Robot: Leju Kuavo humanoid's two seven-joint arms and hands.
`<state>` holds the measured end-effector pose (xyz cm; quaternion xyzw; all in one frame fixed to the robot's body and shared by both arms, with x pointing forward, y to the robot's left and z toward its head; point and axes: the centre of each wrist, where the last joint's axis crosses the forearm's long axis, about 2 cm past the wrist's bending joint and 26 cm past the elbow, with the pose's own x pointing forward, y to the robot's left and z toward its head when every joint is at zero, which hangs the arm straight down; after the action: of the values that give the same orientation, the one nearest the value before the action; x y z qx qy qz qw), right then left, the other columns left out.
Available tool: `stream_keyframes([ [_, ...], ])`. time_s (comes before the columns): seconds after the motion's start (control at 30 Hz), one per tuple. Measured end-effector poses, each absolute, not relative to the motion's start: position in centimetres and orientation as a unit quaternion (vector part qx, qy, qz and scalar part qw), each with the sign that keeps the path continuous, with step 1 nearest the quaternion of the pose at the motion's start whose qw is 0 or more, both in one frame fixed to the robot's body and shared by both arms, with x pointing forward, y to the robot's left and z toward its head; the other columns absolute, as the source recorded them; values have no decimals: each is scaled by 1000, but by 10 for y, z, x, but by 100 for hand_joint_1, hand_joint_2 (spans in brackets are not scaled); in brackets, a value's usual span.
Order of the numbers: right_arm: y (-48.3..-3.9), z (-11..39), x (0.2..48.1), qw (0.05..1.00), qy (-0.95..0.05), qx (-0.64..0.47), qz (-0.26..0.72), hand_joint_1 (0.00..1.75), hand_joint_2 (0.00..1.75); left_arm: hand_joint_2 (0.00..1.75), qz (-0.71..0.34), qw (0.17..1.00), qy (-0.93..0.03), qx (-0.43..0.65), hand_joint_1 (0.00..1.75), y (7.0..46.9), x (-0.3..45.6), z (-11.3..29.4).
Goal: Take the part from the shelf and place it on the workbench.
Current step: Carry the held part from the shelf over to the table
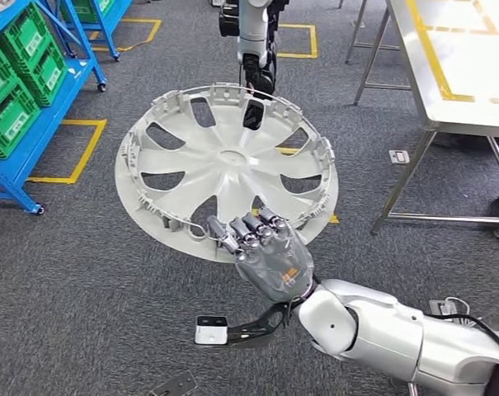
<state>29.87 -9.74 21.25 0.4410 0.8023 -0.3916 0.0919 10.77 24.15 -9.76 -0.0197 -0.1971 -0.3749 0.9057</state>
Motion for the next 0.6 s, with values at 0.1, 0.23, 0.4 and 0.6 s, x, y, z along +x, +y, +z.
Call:
stream_keyframes([
  [0.1, -97, 212, 299, 92, 802, 441, -393, 175, 175, 175, -375, 906, -198, -18, 0, 242, 109, -97],
  [0.23, -96, 213, 299, 92, 803, 440, -391, 175, 175, 175, -375, 906, -197, -17, 0, 244, 109, -98],
  [0.4, -96, 213, 299, 92, 803, 440, -391, 175, 175, 175, -374, 906, -199, -16, 0, 244, 111, -97],
  [0.6, -96, 212, 299, 92, 802, 440, -392, 175, 175, 175, -374, 906, -199, -16, 0, 244, 112, -97],
])
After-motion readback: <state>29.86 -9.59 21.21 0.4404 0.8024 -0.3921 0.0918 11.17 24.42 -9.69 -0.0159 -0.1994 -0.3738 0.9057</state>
